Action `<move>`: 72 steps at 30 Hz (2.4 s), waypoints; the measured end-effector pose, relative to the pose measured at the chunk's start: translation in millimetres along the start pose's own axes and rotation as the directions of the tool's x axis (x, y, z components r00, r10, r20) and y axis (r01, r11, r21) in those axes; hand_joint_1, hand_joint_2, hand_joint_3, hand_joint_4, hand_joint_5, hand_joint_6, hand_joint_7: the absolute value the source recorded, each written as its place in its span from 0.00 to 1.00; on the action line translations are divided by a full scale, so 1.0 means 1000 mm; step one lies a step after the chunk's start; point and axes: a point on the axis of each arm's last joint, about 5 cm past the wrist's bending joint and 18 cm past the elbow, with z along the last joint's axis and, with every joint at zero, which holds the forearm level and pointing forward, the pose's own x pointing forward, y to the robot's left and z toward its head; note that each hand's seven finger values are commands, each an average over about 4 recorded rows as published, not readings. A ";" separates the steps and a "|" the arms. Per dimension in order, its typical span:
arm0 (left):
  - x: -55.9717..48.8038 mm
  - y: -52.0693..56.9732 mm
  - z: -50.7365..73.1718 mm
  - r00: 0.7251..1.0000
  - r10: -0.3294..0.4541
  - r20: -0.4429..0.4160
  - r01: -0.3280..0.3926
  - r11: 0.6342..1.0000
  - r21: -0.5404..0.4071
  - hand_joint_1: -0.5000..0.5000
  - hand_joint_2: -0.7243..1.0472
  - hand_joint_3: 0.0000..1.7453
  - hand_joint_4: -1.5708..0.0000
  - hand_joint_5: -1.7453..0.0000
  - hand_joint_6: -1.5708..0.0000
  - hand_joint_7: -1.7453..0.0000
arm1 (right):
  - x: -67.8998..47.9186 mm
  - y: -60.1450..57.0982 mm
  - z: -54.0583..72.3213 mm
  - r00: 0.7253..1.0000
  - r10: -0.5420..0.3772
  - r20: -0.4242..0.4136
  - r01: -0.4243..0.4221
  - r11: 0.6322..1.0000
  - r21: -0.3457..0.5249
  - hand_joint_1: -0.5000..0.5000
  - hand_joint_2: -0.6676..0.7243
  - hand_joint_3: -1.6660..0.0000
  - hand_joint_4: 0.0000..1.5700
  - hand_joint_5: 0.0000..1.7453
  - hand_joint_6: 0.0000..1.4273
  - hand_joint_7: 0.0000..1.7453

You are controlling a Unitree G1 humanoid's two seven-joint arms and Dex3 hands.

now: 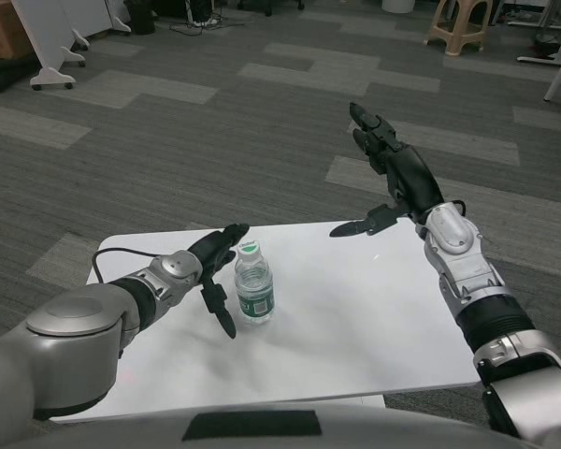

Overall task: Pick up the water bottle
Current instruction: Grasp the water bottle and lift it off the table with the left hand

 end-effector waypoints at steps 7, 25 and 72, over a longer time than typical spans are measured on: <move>0.002 -0.006 0.001 0.999 -0.026 -0.024 0.026 1.000 0.004 0.03 0.15 0.05 1.00 0.88 1.00 1.00 | 0.000 0.000 0.000 1.000 0.000 0.001 0.000 1.000 0.001 0.21 0.41 0.86 0.00 0.00 0.00 0.00; 0.003 -0.008 0.004 0.999 -0.035 -0.031 0.035 0.999 0.003 0.03 0.20 0.05 1.00 0.85 1.00 1.00 | -0.001 0.000 0.000 1.000 0.001 0.003 -0.001 1.000 0.001 0.21 0.41 0.86 0.00 0.00 0.00 0.00; 0.003 -0.009 0.004 0.999 -0.037 -0.032 0.037 0.999 -0.001 0.00 0.03 0.05 1.00 0.82 1.00 1.00 | -0.002 0.001 0.000 1.000 0.001 0.002 -0.001 1.000 0.002 0.21 0.41 0.86 0.00 0.00 0.00 0.00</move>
